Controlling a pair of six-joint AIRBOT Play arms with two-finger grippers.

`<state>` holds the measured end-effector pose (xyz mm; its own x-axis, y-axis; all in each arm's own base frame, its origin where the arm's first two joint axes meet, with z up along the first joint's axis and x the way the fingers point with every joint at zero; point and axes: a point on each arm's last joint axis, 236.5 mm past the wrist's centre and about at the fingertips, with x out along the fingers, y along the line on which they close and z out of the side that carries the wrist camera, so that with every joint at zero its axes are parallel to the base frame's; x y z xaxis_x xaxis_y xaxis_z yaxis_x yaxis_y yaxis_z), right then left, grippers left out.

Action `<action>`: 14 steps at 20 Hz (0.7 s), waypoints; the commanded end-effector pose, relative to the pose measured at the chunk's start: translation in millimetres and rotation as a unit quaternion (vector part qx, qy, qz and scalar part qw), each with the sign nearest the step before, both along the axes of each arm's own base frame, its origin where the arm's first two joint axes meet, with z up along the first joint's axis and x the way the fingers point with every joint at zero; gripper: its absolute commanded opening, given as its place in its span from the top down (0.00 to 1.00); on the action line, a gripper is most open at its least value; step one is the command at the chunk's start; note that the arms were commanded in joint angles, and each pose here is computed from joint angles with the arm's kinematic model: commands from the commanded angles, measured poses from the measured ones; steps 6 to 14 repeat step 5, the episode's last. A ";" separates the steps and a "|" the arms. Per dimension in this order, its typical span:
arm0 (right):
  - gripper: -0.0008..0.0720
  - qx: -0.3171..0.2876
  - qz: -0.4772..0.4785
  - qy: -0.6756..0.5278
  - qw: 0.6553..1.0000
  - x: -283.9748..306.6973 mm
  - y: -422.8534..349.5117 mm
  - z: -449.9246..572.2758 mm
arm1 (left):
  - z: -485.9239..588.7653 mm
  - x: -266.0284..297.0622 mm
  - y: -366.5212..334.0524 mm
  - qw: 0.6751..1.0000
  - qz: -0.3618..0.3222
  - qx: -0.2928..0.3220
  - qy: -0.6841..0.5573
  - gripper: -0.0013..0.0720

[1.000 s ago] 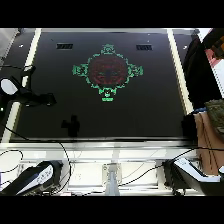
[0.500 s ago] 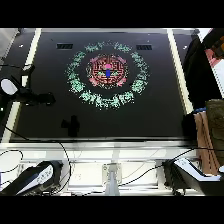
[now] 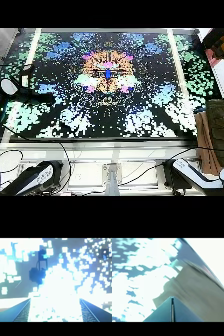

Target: Fold the clothes and pants, and hang the long-sleeved shirts on hangers.

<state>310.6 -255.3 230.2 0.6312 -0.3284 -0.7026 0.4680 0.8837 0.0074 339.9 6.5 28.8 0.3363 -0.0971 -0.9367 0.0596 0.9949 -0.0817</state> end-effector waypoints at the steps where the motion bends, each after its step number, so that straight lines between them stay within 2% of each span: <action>1: 0.96 -0.090 0.120 -0.015 0.989 61.6 65.2 27.9 | -0.1 0.1 0.0 1.000 0.000 0.000 0.000 0.04; 5: 0.96 -0.110 0.213 -0.032 0.970 97.0 138.0 33.6 | -0.1 0.1 0.0 1.000 0.000 0.000 0.000 0.04; 14: 0.96 -0.110 0.213 -0.032 0.970 97.0 138.0 33.6 | -0.1 0.1 0.0 1.000 0.000 0.000 0.000 0.04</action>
